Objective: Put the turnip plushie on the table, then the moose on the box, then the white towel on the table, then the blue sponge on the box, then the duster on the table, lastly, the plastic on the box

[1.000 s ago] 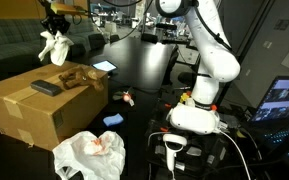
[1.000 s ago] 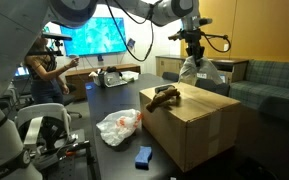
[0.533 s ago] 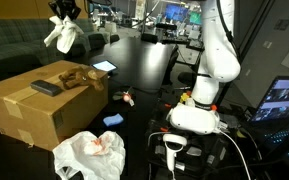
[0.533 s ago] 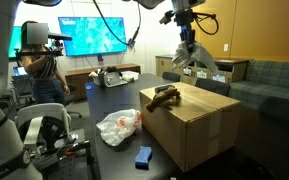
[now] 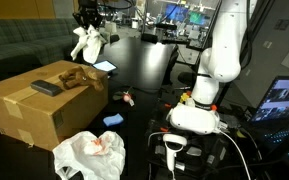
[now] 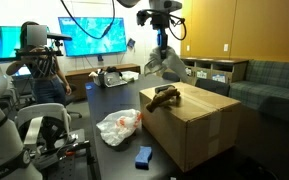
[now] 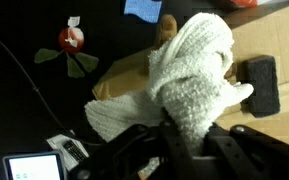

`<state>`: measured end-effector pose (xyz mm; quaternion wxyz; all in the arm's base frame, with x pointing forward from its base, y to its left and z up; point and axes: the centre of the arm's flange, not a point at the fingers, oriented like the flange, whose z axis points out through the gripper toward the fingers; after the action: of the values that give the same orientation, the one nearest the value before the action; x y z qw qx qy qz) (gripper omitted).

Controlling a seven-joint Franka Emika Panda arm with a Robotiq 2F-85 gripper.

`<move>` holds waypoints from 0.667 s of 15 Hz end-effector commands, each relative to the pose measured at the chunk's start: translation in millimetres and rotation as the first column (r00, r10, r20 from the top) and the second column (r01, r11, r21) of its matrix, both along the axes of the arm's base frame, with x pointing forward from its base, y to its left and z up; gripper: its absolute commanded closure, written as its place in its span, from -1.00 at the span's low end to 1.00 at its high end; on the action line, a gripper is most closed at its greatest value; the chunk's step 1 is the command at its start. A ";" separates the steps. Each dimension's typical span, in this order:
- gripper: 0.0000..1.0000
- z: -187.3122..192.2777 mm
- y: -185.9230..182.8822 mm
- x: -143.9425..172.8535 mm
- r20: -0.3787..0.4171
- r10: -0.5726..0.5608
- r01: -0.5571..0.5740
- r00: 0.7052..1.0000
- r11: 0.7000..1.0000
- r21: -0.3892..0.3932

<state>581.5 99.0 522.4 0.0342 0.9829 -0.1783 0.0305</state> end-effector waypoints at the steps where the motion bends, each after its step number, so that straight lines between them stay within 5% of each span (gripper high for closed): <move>1: 0.91 -36.4 0.5 -82.7 -0.039 -0.058 0.060 0.998 0.997 0.047; 6: 0.91 -104.4 0.3 -144.4 -0.134 -0.138 0.157 0.981 0.977 0.144; 10: 0.91 -180.6 -12.1 -185.4 -0.229 -0.249 0.296 0.941 0.934 0.201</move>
<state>449.8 99.5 391.1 -0.0302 0.9594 -0.2670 -0.0863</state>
